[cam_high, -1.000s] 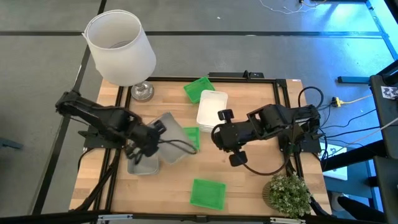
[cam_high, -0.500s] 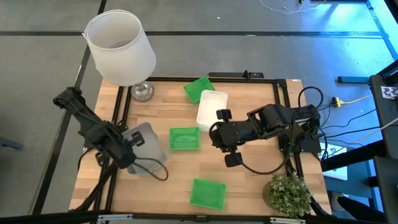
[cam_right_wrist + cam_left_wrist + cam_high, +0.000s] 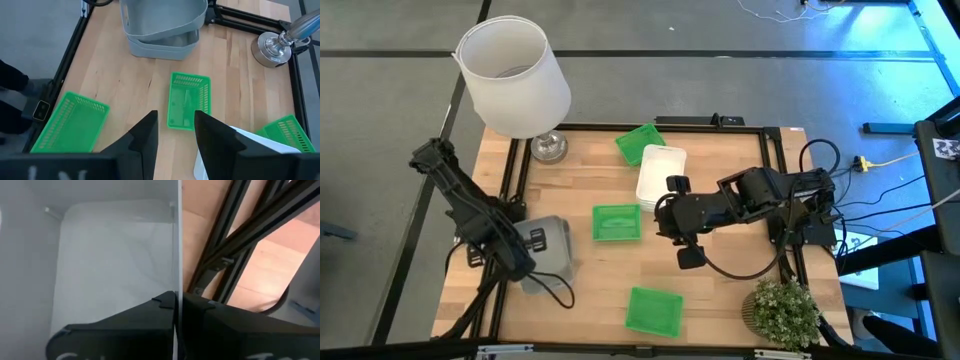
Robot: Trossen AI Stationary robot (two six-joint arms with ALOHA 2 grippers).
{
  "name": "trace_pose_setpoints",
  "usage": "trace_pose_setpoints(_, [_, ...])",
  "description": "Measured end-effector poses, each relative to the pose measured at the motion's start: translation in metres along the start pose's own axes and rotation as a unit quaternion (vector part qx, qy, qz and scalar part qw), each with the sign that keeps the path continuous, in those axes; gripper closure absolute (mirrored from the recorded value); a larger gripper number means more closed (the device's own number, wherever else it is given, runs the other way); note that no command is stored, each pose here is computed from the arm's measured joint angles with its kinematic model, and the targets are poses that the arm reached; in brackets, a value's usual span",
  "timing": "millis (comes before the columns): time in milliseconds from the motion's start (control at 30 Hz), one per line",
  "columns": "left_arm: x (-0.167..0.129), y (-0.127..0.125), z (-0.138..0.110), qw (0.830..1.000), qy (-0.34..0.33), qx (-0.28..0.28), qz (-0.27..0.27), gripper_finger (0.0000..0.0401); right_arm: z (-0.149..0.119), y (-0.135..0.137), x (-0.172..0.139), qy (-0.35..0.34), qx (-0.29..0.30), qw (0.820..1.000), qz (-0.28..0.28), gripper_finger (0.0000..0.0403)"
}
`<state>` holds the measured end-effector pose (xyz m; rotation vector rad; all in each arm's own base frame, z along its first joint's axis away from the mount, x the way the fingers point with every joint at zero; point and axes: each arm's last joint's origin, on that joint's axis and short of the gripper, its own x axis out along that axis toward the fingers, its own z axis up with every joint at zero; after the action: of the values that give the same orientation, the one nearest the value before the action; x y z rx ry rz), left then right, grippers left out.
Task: Stack baskets by color
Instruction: Stack the top gray bin on top of the bottom gray bin, then adjust the middle green bin on the table
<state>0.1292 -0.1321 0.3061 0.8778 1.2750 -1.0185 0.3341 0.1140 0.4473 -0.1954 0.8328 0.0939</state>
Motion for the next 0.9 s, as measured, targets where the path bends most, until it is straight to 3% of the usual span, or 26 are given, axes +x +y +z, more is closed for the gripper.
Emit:
trace_pose_setpoints(233, [0.017, 0.000, 0.002, 0.999, -0.018, 0.001, -0.031, 0.0398, 0.000, 0.000, 0.000, 0.001, -0.001, 1.000, 0.000, 0.0276])
trace_pose_setpoints(333, [0.019, 0.001, 0.004, 0.999, -0.027, -0.030, -0.025, 0.0392, 0.000, -0.001, 0.000, 0.001, -0.001, 1.000, -0.001, 0.0276])
trace_pose_setpoints(700, [0.017, 0.007, -0.002, 0.991, 0.020, -0.100, 0.091, 0.0357, 0.000, -0.001, 0.000, 0.002, -0.002, 1.000, -0.003, 0.0276])
trace_pose_setpoints(900, [0.013, 0.005, -0.006, 0.984, 0.011, -0.145, 0.107, 0.0358, 0.000, -0.001, 0.000, 0.003, -0.002, 1.000, -0.002, 0.0276])
